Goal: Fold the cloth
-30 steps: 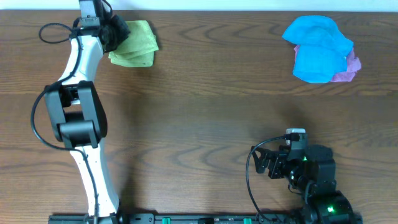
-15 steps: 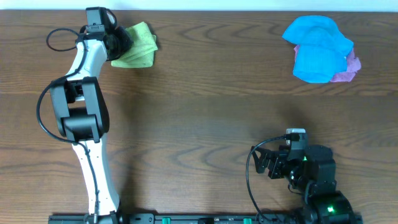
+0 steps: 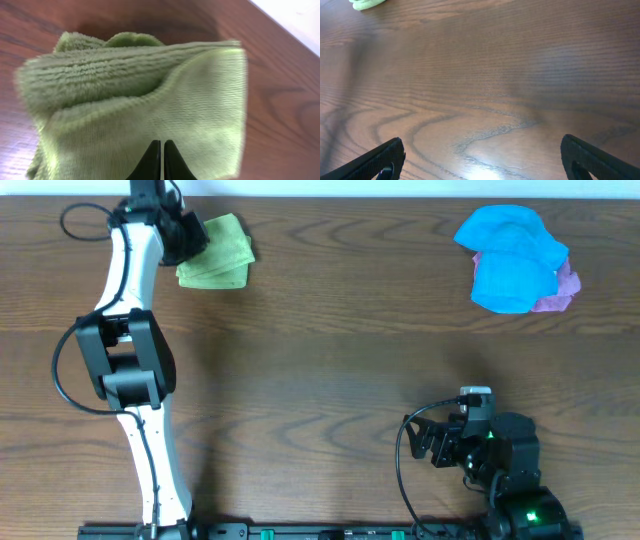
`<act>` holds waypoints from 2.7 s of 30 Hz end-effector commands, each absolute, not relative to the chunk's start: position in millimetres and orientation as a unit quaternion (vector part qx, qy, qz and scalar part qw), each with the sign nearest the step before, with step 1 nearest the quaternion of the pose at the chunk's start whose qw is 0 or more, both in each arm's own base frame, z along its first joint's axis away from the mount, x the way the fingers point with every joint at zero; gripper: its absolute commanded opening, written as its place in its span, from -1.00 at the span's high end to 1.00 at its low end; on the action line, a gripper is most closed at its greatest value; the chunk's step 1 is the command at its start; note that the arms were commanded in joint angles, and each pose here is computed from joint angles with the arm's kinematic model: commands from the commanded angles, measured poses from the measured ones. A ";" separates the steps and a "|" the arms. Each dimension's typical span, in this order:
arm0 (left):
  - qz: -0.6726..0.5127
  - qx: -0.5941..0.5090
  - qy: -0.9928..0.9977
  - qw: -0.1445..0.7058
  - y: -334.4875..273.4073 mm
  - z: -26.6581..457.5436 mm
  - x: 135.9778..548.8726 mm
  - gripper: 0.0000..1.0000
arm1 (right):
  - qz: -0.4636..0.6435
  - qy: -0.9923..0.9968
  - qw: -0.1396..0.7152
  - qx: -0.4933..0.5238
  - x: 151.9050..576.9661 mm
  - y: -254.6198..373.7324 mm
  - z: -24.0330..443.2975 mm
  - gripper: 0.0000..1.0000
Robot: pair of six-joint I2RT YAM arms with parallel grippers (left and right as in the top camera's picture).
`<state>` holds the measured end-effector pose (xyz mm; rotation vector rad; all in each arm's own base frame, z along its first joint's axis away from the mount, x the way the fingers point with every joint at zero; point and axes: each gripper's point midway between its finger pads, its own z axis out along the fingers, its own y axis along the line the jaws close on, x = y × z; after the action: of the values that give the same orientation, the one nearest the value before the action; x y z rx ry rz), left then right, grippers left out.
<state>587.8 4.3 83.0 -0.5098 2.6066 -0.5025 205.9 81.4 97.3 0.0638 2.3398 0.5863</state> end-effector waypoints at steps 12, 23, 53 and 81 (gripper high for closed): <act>-0.165 -0.115 0.953 0.225 0.4 194.7 549.9 -0.92 | 0.230 0.906 0.355 0.034 205.6 80.3 96.2 -0.99; -0.161 -0.121 0.953 0.229 1.1 213.6 538.3 -0.91 | 0.230 0.906 0.355 0.034 205.6 80.3 96.2 -0.98; -0.038 -0.075 0.977 0.196 6.8 310.9 397.0 -0.91 | 0.230 0.906 0.355 0.034 205.6 80.3 96.2 -0.99; -0.057 -0.041 0.920 0.386 -12.6 253.4 309.0 -0.91 | 0.230 0.906 0.355 0.034 205.6 80.3 96.2 -0.99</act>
<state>323.8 -11.4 266.7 -0.1288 2.3507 -0.1478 205.6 81.4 96.6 0.0645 2.3418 0.5867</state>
